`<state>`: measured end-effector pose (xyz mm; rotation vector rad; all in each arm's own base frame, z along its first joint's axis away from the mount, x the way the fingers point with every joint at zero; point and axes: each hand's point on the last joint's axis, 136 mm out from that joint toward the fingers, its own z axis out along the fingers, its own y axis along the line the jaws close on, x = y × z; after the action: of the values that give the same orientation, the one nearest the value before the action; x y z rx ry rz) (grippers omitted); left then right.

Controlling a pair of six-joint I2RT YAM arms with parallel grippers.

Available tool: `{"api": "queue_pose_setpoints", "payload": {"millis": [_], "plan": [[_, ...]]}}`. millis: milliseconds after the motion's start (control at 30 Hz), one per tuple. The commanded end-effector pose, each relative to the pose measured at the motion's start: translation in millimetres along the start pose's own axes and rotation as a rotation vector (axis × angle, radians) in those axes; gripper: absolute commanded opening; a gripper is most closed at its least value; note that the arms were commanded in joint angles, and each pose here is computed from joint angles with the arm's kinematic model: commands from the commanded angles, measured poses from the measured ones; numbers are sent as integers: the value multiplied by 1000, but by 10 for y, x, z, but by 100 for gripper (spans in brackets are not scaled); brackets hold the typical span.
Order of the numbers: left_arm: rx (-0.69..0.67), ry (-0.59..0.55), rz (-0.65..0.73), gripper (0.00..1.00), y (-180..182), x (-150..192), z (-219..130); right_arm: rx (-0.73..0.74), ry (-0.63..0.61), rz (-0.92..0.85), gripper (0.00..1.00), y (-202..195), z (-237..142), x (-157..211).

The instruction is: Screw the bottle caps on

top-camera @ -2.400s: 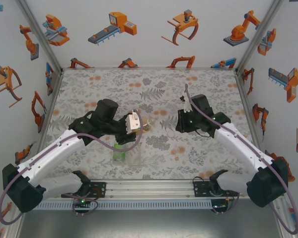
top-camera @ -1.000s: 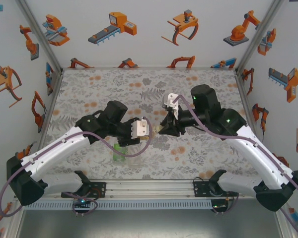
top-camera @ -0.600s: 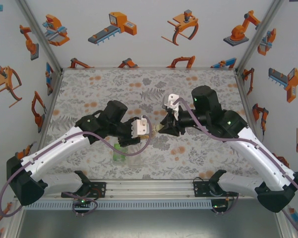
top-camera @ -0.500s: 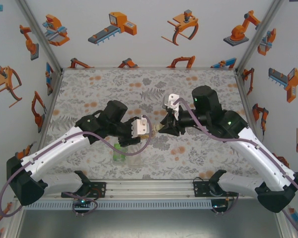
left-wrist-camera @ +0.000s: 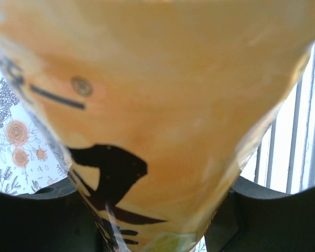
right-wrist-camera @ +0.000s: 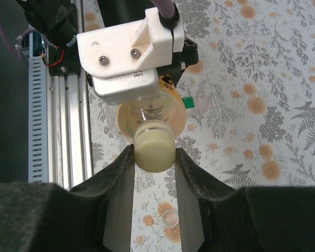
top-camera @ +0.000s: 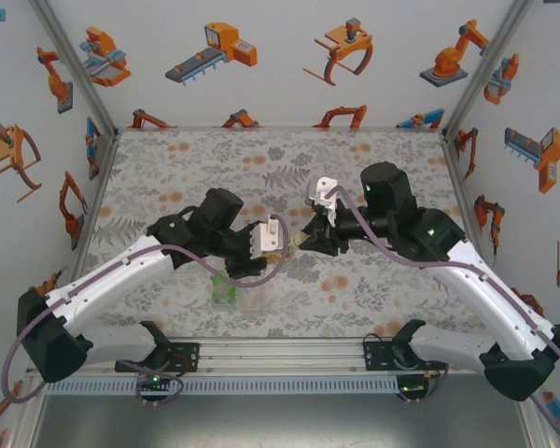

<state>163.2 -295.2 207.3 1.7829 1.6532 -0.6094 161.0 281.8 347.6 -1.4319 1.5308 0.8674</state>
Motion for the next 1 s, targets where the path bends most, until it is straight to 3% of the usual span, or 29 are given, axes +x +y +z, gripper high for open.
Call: {"api": "queue_pose_setpoints", "payload": {"millis": [0,500,800,967], "plan": [[25,-138,25,0,-1,-399,-111,-17,-10,-26,0,48,22,13],[-37,-101,75,0,50,-342,-143,-68,72,185,0,60,86,67],[-54,-90,80,0,79,-338,-126,6,128,442,0,-109,154,120],[-64,-98,81,0,105,-350,-107,132,125,692,0,-292,161,197]]}}
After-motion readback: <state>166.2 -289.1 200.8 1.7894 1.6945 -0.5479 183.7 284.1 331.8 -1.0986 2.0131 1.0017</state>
